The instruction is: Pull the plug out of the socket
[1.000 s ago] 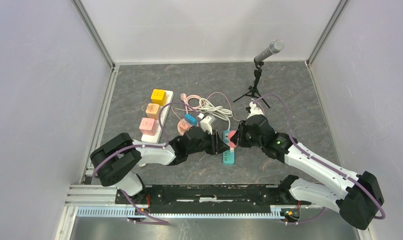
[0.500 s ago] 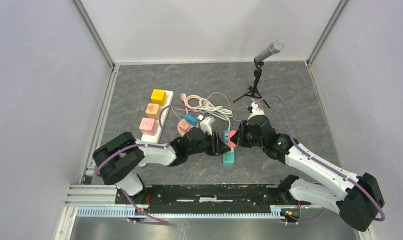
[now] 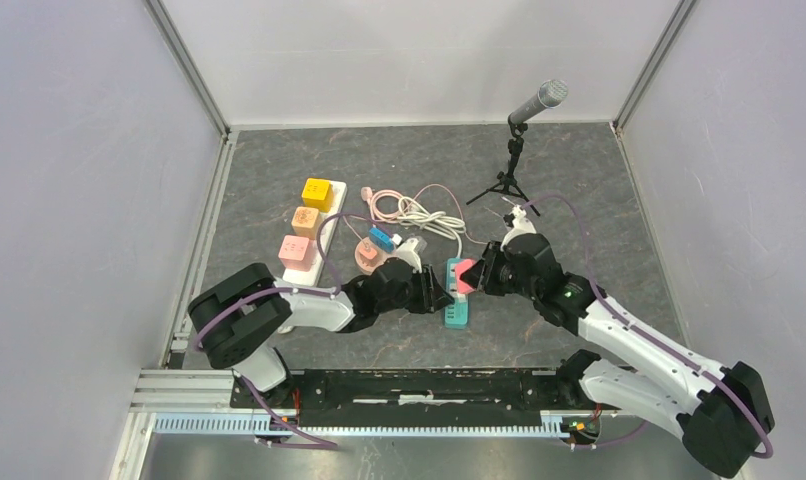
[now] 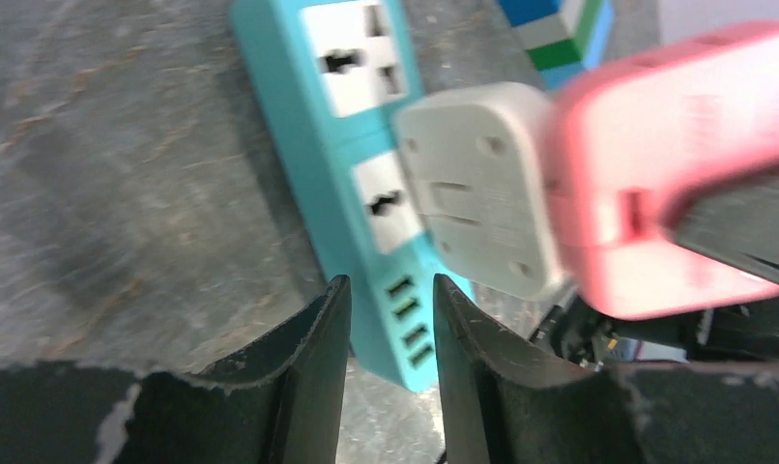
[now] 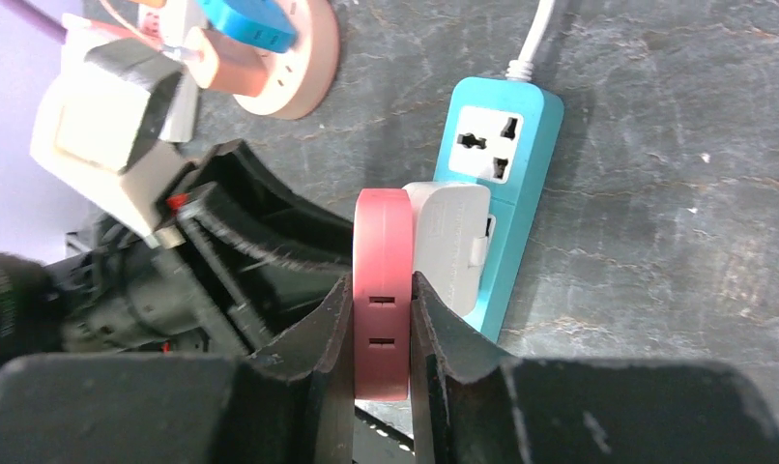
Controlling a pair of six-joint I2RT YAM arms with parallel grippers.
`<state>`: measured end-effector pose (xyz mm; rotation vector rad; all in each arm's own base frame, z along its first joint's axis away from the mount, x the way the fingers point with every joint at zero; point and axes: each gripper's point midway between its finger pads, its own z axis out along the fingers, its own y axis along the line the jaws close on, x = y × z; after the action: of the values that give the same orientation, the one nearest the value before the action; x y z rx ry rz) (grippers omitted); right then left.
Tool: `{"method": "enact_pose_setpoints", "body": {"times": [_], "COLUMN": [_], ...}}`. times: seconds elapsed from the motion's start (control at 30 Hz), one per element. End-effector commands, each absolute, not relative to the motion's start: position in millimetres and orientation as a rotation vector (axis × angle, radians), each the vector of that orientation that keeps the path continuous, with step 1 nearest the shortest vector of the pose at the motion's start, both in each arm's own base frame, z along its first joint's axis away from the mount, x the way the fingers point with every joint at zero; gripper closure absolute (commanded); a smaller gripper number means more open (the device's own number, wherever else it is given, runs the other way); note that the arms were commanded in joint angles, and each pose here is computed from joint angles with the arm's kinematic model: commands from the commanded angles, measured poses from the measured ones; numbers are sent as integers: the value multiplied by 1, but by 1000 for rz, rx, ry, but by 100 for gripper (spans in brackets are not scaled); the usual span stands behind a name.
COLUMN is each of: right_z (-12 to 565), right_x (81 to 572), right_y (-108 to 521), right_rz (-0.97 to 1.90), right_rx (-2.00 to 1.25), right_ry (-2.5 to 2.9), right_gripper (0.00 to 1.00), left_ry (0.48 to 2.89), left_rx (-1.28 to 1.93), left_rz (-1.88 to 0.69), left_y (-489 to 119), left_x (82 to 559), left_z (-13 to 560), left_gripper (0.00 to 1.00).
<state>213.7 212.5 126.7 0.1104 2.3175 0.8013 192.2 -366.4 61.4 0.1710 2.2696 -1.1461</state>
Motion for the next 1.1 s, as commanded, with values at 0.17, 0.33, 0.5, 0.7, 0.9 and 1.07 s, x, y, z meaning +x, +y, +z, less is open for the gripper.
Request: {"method": "enact_pose_setpoints", "body": {"times": [0.17, 0.33, 0.5, 0.7, 0.9, 1.07], "right_z": [164, 138, 120, 119, 152, 171], "right_x": [225, 225, 225, 225, 233, 237], "right_y": [221, 212, 203, 202, 210, 209], "right_rz": [922, 837, 755, 761, 868, 891], "right_rx": [133, 157, 162, 183, 191, 196], "right_ry": [2182, 2257, 2305, 2290, 2171, 2106], "right_gripper": [100, 100, 100, 100, 100, 100], "left_ry": [2302, 2267, 2220, 2164, 2128, 2105], "left_rx": [95, 114, 146, 173, 156, 132], "left_rz": [-1020, -1033, -1063, -1107, -1070, -1034], "left_y": [-356, -355, -356, -360, -352, -342], "left_x": [209, 209, 208, 209, 216, 222], "left_z": [50, 62, 79, 98, 110, 121], "left_gripper": [57, 55, 53, 50, 48, 46]}}
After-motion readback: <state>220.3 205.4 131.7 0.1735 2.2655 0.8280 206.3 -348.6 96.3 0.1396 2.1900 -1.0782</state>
